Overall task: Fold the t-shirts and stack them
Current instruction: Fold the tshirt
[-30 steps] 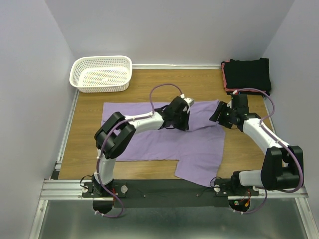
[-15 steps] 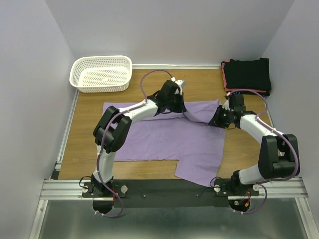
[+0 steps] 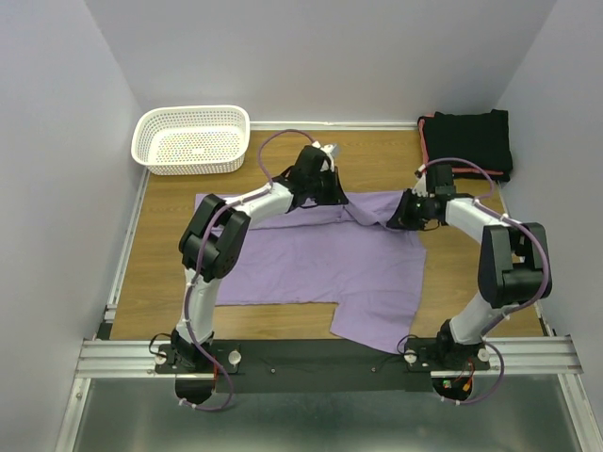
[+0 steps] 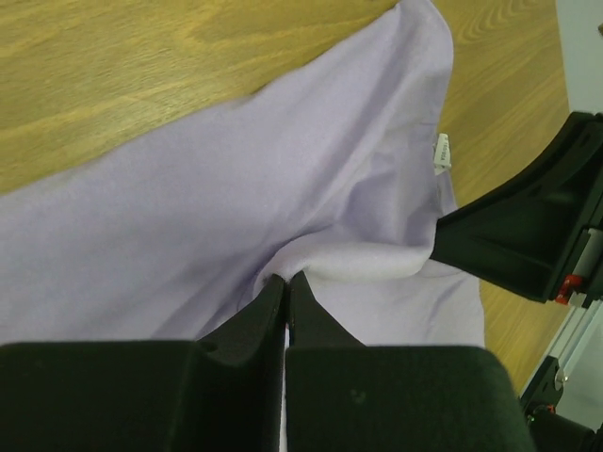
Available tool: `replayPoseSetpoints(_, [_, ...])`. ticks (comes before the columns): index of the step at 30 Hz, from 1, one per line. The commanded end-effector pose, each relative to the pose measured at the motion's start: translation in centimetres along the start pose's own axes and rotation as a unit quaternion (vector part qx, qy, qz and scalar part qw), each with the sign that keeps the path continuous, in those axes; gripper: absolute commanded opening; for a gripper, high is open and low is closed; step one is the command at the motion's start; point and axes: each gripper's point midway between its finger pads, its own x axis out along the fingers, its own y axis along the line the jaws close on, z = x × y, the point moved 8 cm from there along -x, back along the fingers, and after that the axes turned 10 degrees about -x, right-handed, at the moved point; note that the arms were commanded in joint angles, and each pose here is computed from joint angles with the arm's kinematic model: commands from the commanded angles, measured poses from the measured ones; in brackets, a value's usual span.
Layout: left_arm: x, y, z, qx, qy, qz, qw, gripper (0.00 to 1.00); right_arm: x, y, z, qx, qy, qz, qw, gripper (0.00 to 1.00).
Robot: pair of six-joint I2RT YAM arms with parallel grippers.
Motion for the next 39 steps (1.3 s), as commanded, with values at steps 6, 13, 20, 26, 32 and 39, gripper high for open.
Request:
replayPoseSetpoints(6, [0.2,0.0,0.9,-0.008,-0.004,-0.018,1.0,0.06,0.5,-0.3,6.0,-0.026,-0.075,-0.042,0.996,0.32])
replayPoseSetpoints(13, [0.4,0.6,1.1,-0.018,-0.01,-0.018,1.0,0.06,-1.7,1.6,5.3,-0.059,-0.101,-0.037,0.992,0.36])
replayPoseSetpoints(20, [0.6,1.1,1.1,-0.027,-0.007,-0.016,0.999,0.06,-2.1,3.2,1.0,-0.072,-0.068,-0.003,0.995,0.35])
replayPoseSetpoints(26, [0.4,1.0,1.1,-0.027,-0.009,-0.017,0.999,0.06,-1.0,2.9,-0.4,-0.063,-0.034,0.019,0.997,0.31])
replayPoseSetpoints(32, [0.5,1.1,1.1,-0.03,-0.008,-0.016,0.999,0.06,-0.8,4.8,-1.2,-0.097,-0.019,0.054,0.994,0.26])
replayPoseSetpoints(39, [0.4,1.0,1.1,-0.029,-0.009,-0.018,0.999,0.06,1.1,2.9,-1.8,-0.084,0.001,-0.017,0.996,0.23])
